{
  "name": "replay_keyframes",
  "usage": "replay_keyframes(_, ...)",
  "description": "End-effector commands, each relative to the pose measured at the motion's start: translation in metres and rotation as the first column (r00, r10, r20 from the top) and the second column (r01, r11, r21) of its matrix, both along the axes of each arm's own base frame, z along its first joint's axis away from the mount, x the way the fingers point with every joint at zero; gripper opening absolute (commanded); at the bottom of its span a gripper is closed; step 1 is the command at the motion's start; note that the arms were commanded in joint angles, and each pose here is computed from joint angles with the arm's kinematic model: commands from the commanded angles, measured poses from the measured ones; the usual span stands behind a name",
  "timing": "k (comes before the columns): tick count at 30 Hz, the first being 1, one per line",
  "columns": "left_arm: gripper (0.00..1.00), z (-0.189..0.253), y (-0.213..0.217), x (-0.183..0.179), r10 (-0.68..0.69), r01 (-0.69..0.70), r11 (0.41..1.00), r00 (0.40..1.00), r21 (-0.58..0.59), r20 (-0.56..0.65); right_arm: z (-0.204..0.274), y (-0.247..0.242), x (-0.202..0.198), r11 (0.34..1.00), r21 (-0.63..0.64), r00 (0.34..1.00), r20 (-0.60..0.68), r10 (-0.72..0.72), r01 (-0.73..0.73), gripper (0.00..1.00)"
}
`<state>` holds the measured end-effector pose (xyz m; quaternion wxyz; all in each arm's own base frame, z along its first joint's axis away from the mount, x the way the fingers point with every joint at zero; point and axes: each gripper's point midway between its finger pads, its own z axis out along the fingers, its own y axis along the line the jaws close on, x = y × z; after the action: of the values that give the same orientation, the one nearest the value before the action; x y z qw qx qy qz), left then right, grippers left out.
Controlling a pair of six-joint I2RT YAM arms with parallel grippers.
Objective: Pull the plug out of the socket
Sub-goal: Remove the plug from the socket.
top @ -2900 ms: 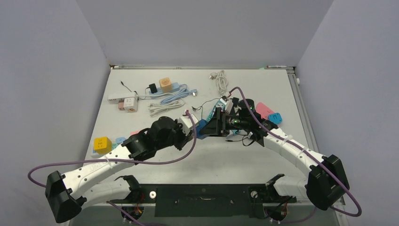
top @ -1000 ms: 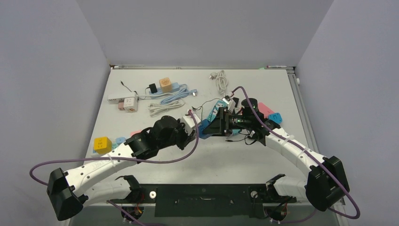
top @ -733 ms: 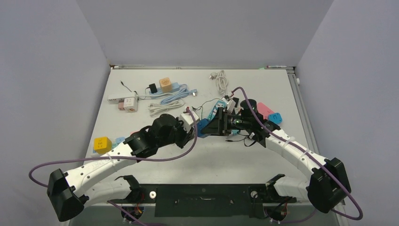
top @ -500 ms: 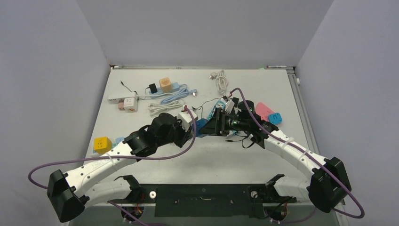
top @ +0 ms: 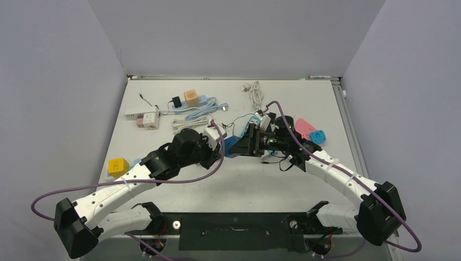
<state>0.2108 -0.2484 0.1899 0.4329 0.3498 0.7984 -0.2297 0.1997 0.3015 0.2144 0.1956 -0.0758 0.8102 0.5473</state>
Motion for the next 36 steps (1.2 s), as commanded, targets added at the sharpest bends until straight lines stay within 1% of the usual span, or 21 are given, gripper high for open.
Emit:
replay_keyframes(1, 0.00, 0.026, 0.022, 0.022, 0.112, -0.113, 0.994, 0.987, -0.004, 0.113, -0.006, -0.015, -0.007, 0.999, -0.022, 0.999, -0.018, 0.029, -0.029, 0.05)
replay_keyframes(6, 0.00, 0.023, 0.003, -0.004, -0.033, 0.027, 0.999, 0.987, 0.042, 0.156, -0.008, -0.023, 0.002, 1.000, -0.024, 1.000, -0.027, 0.002, -0.003, 0.05)
replay_keyframes(9, 0.00, 0.020, -0.001, -0.012, -0.067, 0.059, 0.997, 0.985, 0.056, 0.162, -0.010, -0.026, 0.004, 1.000, -0.029, 1.000, -0.028, -0.003, 0.002, 0.05)
replay_keyframes(16, 0.00, 0.016, 0.005, -0.003, -0.009, -0.007, 0.996, 0.986, 0.093, 0.164, -0.012, -0.027, 0.003, 0.999, -0.034, 1.000, -0.028, 0.003, -0.004, 0.05)
replay_keyframes(20, 0.00, 0.020, 0.003, -0.006, -0.020, 0.009, 0.998, 0.986, 0.070, 0.166, -0.019, -0.029, 0.005, 0.999, -0.049, 0.999, -0.040, -0.003, 0.001, 0.05)
replay_keyframes(23, 0.00, 0.020, 0.014, 0.005, 0.057, -0.071, 0.995, 0.984, 0.073, 0.169, -0.020, -0.028, 0.005, 0.999, -0.045, 0.999, -0.042, -0.001, -0.001, 0.05)
replay_keyframes(25, 0.00, 0.021, 0.021, 0.014, 0.108, -0.117, 0.991, 0.983, 0.057, 0.150, -0.018, -0.028, 0.004, 0.999, -0.040, 0.999, -0.037, -0.002, 0.000, 0.05)
replay_keyframes(29, 0.00, 0.025, 0.027, 0.026, 0.157, -0.158, 0.987, 0.981, 0.007, 0.111, -0.014, -0.029, 0.001, 0.999, -0.035, 0.999, -0.033, 0.003, -0.005, 0.05)
replay_keyframes(36, 0.00, 0.024, 0.027, 0.027, 0.158, -0.160, 0.987, 0.982, 0.003, 0.104, -0.016, -0.030, -0.005, 1.000, -0.029, 0.999, -0.036, 0.008, -0.009, 0.05)
